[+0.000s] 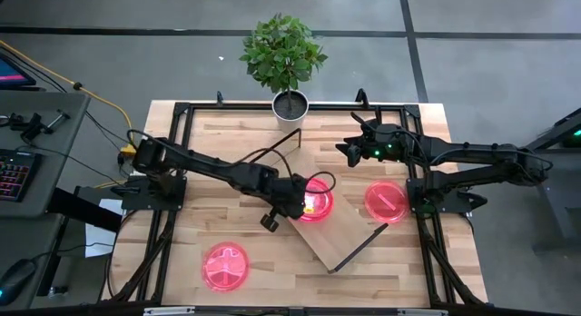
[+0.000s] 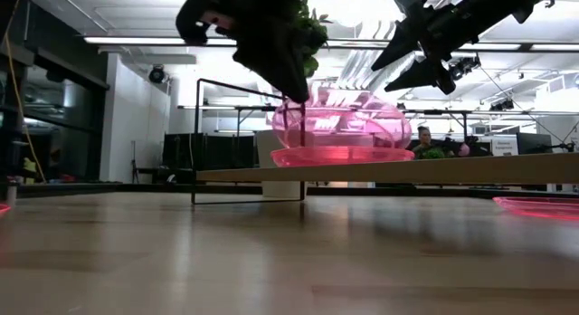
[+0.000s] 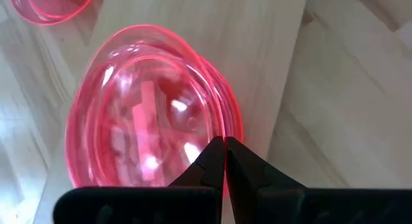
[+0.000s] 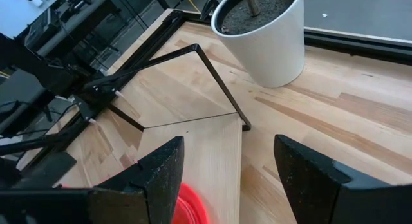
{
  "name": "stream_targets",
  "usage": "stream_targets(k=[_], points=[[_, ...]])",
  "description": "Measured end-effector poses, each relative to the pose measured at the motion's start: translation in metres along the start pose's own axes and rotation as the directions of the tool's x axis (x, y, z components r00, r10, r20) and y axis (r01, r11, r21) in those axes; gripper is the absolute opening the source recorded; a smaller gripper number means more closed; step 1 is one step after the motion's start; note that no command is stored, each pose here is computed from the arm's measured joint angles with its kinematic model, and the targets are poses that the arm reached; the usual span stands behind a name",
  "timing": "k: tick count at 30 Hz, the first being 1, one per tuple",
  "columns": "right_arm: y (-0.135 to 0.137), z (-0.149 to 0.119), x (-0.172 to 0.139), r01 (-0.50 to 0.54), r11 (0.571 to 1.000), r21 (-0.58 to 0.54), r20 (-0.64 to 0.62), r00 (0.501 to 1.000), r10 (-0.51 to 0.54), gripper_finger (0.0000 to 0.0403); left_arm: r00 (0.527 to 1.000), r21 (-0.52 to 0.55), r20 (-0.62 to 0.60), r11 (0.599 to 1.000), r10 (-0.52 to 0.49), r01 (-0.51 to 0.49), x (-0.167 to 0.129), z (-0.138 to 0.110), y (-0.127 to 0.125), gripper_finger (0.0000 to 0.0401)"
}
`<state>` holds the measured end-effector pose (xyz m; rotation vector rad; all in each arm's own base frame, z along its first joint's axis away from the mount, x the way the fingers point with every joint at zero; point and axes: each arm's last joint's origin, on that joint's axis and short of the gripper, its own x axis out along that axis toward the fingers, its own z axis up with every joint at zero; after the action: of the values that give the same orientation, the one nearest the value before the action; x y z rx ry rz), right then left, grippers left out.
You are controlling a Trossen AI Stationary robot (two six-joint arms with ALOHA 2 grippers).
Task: Place and stack plates onto a shelf
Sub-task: Stack the pink plate on top of the other pink plate on the shelf
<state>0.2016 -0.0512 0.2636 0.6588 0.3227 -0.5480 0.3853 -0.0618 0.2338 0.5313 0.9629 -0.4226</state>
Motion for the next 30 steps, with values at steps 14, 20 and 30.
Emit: stream_targets(k=[14, 20, 30], points=[[0.000, 0.000, 0.000, 0.003, 1.000, -0.001, -0.004, 1.000, -0.003, 0.0224, 0.998, -0.159, 0.053, 0.987, 0.041, -0.032, 0.006, 0.005, 0.004, 0.0005], [0.000, -0.001, 0.000, -0.007, 1.000, 0.000, -0.012, 1.000, 0.007, 0.0224, 0.998, -0.239, 0.043, 0.970, 0.050, -0.039, 0.006, 0.005, 0.004, 0.0052], [0.000, -0.001, 0.000, -0.019, 1.000, 0.021, -0.020, 1.000, 0.020, 0.0224, 0.992, -0.380, -0.021, 0.917, 0.122, -0.121, 0.001, 0.004, 0.010, 0.0143]])
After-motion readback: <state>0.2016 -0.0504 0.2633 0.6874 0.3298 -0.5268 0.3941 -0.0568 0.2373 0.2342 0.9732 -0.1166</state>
